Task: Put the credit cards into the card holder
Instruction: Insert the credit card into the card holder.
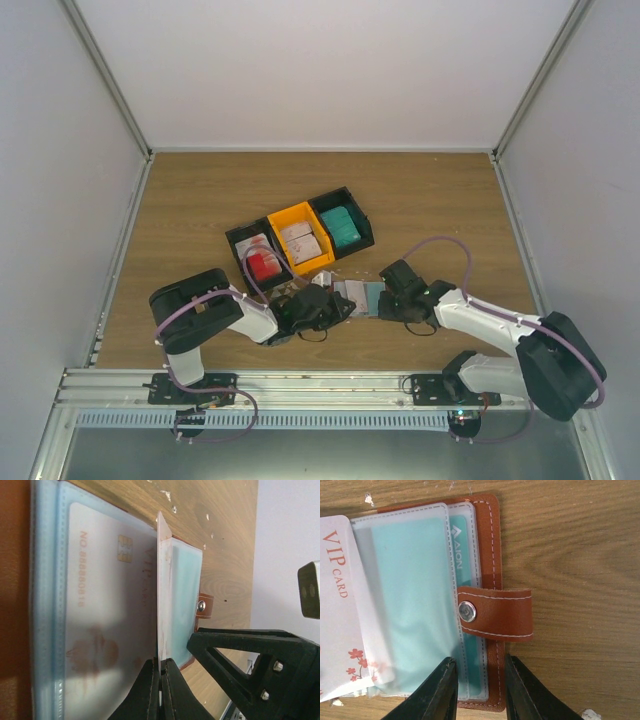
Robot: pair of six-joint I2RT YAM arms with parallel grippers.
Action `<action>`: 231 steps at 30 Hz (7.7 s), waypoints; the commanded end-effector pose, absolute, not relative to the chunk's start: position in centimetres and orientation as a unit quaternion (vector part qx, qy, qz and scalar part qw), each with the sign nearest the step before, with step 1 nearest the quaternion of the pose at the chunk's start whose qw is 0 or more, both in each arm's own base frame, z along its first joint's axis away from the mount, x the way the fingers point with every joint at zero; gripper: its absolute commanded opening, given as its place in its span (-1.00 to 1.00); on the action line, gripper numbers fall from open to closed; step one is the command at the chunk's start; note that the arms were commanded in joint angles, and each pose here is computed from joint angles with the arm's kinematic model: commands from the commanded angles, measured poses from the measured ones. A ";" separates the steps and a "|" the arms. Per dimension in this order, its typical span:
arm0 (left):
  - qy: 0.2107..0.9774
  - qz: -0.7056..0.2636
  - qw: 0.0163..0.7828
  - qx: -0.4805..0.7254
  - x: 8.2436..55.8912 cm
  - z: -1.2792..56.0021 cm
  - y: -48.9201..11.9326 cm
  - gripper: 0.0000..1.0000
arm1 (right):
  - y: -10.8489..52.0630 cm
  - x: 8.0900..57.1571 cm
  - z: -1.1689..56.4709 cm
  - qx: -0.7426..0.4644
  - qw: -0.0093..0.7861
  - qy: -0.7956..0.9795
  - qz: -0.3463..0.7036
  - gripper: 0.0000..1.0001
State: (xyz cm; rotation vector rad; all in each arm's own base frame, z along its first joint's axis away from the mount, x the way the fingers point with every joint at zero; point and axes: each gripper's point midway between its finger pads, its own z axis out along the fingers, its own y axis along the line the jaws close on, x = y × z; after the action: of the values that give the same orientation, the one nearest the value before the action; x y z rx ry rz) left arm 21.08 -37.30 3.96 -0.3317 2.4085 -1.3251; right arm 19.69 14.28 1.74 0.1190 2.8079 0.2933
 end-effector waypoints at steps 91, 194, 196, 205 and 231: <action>0.910 -0.390 0.142 0.008 17.4 4.1 -38.3 0.22 | 15.3 19.5 3.1 0.022 0.177 0.970 0.164 0.09; 0.925 -0.362 -0.077 0.087 18.0 1.6 -35.1 -1.00 | 15.6 22.2 3.8 -0.037 0.222 0.964 0.139 0.03; 0.925 -0.362 -0.077 0.086 18.1 1.6 -35.1 -1.00 | 15.8 22.9 4.7 -0.050 0.243 0.959 0.135 0.09; 0.922 -0.369 -0.072 0.090 18.5 2.0 -35.7 -1.00 | 16.7 23.8 4.2 -0.098 0.244 0.958 0.111 0.36; 0.902 -0.422 -0.012 0.085 20.2 5.2 -37.1 -0.55 | 16.7 21.7 -0.2 -0.110 0.167 0.976 0.087 0.39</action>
State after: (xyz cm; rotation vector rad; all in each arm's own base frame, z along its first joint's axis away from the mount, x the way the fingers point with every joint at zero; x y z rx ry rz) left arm 18.78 -36.38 3.07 0.2698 2.9788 -1.2919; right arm 23.75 17.47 1.97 -0.2992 2.6747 0.2870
